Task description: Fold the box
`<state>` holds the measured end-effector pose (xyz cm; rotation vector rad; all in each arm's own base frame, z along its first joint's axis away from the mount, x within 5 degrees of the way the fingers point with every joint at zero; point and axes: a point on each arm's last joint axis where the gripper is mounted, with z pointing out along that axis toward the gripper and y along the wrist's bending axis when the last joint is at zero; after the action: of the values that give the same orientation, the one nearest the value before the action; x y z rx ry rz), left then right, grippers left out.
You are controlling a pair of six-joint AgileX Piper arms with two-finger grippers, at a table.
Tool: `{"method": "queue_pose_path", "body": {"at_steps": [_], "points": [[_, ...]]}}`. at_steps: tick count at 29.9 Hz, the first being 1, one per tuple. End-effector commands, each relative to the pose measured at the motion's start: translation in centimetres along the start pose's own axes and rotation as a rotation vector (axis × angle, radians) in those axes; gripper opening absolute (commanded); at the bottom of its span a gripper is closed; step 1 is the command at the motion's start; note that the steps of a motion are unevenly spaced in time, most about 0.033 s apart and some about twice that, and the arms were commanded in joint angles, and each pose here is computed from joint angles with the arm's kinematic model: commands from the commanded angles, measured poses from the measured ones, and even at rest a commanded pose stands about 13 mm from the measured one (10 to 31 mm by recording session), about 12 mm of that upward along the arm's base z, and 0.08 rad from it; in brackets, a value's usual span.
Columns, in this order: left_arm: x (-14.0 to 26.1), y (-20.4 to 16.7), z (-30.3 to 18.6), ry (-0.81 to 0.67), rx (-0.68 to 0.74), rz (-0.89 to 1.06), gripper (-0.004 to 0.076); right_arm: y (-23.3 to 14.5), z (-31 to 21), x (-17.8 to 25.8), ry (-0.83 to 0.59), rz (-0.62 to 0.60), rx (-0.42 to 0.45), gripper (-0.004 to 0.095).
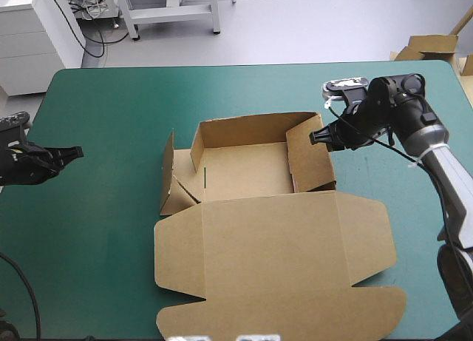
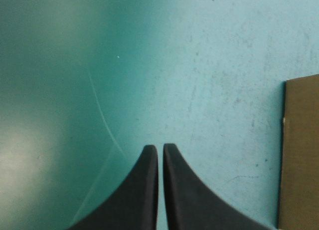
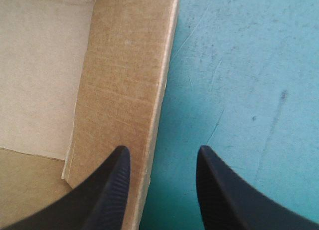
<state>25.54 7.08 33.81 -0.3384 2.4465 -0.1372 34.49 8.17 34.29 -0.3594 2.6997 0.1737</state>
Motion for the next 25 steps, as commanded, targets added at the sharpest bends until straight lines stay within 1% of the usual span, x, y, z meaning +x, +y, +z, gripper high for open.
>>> {"method": "queue_pose_path", "body": {"at_steps": [1,6,10,12,14,15,16,17,18,19,23,25], "points": [[-0.6,0.0,-1.1,-0.047,0.073,-0.051,0.0015,0.2,-0.2,-0.8,-0.042,0.000,-0.018,0.0402],[0.2,-0.1,-1.2,0.040,0.097,0.019,0.0015,0.3,2.8,-1.3,0.009,-0.003,-0.061,0.0402],[0.3,-0.2,-1.2,0.053,0.101,0.019,0.0015,0.5,4.4,-1.7,0.008,-0.038,-0.099,0.0402],[0.3,-0.2,-1.2,0.056,0.101,0.020,0.0015,0.5,5.0,-1.8,0.009,-0.033,-0.111,0.0394],[0.4,-0.2,-1.2,0.060,0.102,0.020,0.0015,0.5,5.3,-1.8,0.015,-0.038,-0.110,0.0333],[0.4,-0.2,-1.2,0.060,0.102,0.020,0.0015,0.4,5.5,-1.8,0.019,-0.044,-0.110,0.0275],[0.4,-0.2,-1.2,0.060,0.102,0.020,0.0015,0.4,5.6,-1.8,0.027,-0.051,-0.109,0.0214],[0.4,-0.2,-1.2,0.060,0.102,0.020,0.0015,0.4,6.0,-1.7,0.047,-0.051,-0.112,0.0105],[0.4,-0.2,-1.2,0.059,0.105,0.018,0.0014,0.4,6.1,-1.6,0.058,-0.051,-0.113,0.0028],[0.3,-0.2,-1.2,0.058,0.109,0.015,0.0015,0.4,6.4,-1.6,0.068,-0.050,-0.114,-0.0022],[0.4,-0.4,-1.2,0.068,0.124,0.008,0.0018,0.4,6.7,-1.6,0.067,-0.043,-0.115,-0.0020],[0.4,-0.4,-1.2,0.069,0.125,0.013,0.0043,0.4,6.6,-1.6,0.073,-0.040,-0.122,-0.0020]]}}
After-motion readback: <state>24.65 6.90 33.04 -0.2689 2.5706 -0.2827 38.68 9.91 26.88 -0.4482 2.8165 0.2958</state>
